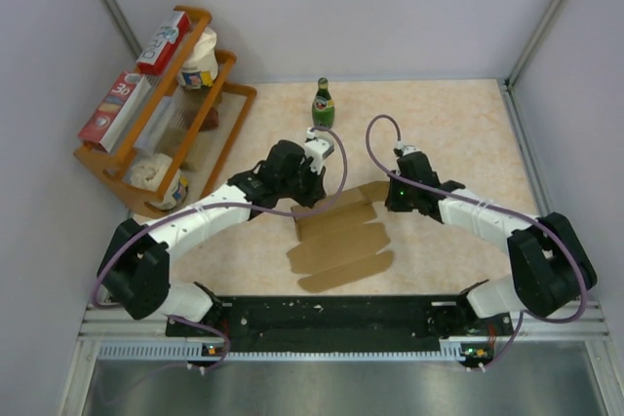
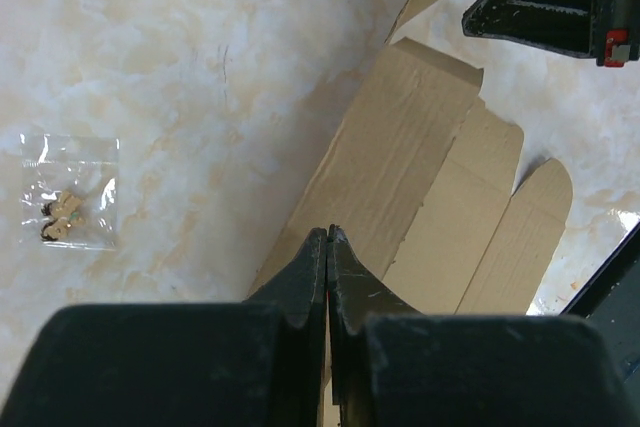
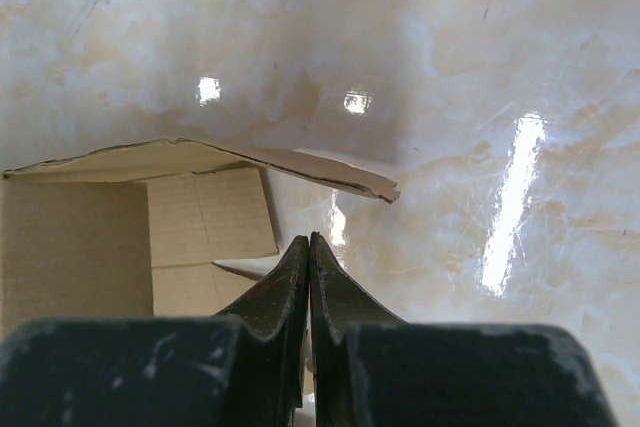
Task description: Fold the paper box
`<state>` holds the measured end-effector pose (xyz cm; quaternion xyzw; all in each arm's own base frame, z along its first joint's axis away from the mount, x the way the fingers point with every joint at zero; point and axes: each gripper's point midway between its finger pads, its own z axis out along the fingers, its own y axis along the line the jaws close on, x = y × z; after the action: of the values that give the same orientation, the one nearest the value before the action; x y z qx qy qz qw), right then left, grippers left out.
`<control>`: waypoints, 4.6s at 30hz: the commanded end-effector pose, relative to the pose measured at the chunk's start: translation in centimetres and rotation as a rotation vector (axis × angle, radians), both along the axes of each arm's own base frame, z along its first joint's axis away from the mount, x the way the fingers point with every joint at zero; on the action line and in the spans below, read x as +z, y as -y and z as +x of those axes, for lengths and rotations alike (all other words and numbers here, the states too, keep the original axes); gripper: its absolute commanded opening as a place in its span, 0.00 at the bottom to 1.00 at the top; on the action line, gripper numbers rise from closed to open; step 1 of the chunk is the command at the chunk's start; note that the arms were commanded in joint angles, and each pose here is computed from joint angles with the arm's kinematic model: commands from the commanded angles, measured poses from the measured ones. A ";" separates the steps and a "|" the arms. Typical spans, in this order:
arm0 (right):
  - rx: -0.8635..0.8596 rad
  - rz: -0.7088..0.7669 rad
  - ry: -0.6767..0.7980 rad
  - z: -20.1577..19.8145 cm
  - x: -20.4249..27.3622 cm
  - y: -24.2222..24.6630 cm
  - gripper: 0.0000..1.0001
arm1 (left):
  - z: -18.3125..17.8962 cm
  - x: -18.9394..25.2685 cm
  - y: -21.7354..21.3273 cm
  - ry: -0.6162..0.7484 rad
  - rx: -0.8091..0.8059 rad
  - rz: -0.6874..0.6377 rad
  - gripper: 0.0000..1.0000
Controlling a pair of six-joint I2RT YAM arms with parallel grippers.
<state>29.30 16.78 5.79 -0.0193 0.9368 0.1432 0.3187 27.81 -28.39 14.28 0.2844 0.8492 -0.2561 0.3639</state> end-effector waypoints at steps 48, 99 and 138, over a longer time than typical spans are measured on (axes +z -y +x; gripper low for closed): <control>0.172 0.174 -0.080 -0.9 -2.9 -4.3 0.00 | -1.3 -3.7 -0.2 -0.054 0.001 0.018 0.00; 0.342 0.320 -0.187 -2.5 -4.6 -7.8 0.00 | -1.8 -4.5 -0.5 -0.072 0.001 0.031 0.00; 0.449 0.395 0.026 -1.9 5.3 -8.8 0.00 | -1.8 -4.3 -0.5 -0.072 0.002 0.029 0.00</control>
<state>26.21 23.96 8.52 -0.1438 0.8877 0.3507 0.2614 26.97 -28.34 11.06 0.2792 0.8565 -0.2582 0.3491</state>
